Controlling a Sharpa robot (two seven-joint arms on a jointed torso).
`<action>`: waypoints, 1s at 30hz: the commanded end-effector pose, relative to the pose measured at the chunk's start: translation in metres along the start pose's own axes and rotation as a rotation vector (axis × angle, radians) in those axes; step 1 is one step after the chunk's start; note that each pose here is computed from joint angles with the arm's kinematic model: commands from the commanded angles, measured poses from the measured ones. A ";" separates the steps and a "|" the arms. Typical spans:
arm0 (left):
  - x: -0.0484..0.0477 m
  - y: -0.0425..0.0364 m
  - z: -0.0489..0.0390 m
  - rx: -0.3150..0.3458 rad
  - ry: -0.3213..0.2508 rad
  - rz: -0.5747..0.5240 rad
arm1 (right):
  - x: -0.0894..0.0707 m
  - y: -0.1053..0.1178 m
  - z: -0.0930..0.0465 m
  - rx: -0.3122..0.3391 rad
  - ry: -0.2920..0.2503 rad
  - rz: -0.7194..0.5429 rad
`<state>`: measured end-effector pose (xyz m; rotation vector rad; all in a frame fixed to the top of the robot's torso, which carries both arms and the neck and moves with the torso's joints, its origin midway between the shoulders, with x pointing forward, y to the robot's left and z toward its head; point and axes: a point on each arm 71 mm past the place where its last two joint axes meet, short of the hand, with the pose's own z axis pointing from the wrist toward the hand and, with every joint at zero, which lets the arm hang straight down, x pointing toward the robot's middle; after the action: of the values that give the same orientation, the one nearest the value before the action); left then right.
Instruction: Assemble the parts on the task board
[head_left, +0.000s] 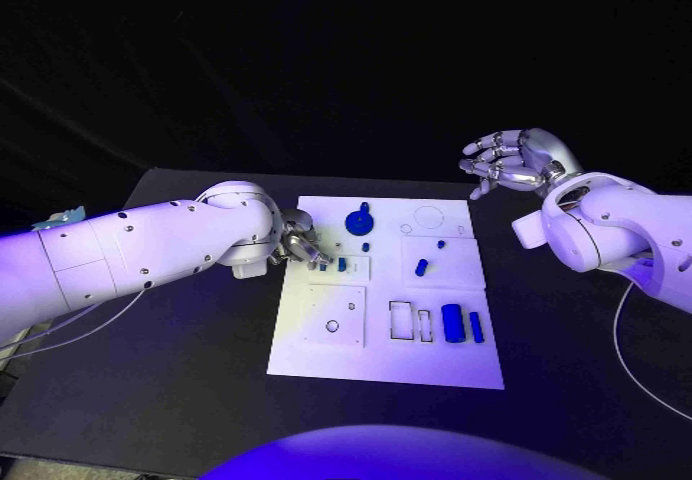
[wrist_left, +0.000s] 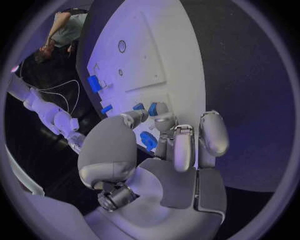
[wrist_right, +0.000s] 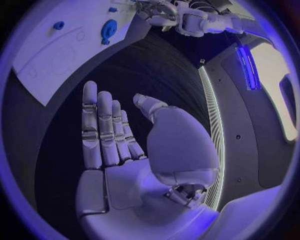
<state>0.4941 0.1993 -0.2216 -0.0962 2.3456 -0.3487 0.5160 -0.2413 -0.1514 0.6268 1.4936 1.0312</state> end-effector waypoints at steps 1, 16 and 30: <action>-0.0005 -0.0009 -0.0009 0.012 -0.006 -0.026 | 0.000 0.001 0.000 -0.008 -0.004 0.002; -0.0111 -0.0006 -0.0087 0.077 -0.091 -0.168 | 0.000 0.001 0.000 -0.008 -0.005 0.001; -0.0319 -0.0343 -0.0194 0.439 -0.358 -0.181 | -0.001 0.000 0.001 -0.008 -0.008 0.004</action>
<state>0.5011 0.1875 -0.1901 -0.2503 2.0462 -0.7066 0.5174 -0.2428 -0.1516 0.6304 1.4896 1.0277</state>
